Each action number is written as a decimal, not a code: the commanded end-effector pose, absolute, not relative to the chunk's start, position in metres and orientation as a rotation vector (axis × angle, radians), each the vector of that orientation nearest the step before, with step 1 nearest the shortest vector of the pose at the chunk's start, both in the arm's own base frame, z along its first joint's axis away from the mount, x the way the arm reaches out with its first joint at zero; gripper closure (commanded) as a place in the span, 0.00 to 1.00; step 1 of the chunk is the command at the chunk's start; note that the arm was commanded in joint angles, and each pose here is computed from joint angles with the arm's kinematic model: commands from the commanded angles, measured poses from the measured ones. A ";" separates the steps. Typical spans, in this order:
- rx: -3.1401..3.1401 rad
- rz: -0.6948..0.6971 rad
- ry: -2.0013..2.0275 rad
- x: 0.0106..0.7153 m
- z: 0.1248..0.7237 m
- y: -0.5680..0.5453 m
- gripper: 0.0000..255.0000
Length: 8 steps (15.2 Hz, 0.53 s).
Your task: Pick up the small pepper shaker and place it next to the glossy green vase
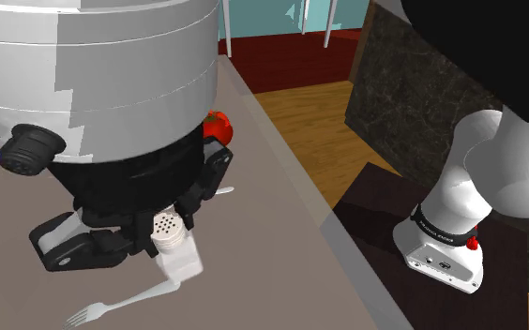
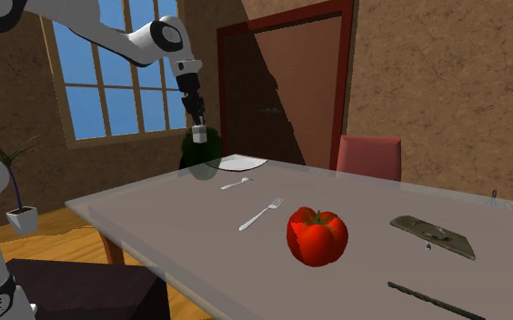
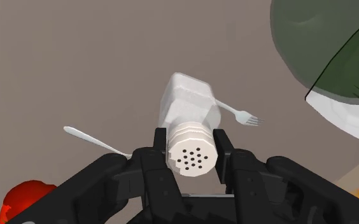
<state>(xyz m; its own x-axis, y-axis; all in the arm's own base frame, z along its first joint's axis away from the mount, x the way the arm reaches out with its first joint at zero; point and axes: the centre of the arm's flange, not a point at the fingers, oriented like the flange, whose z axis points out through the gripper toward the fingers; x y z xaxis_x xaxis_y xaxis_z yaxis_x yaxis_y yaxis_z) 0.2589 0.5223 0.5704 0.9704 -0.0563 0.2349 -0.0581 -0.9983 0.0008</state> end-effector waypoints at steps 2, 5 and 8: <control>3.111 0.371 -0.090 0.259 0.554 0.522 1.00; 3.111 0.371 -0.090 0.259 0.538 0.522 1.00; 3.111 0.371 -0.090 0.259 0.522 0.522 1.00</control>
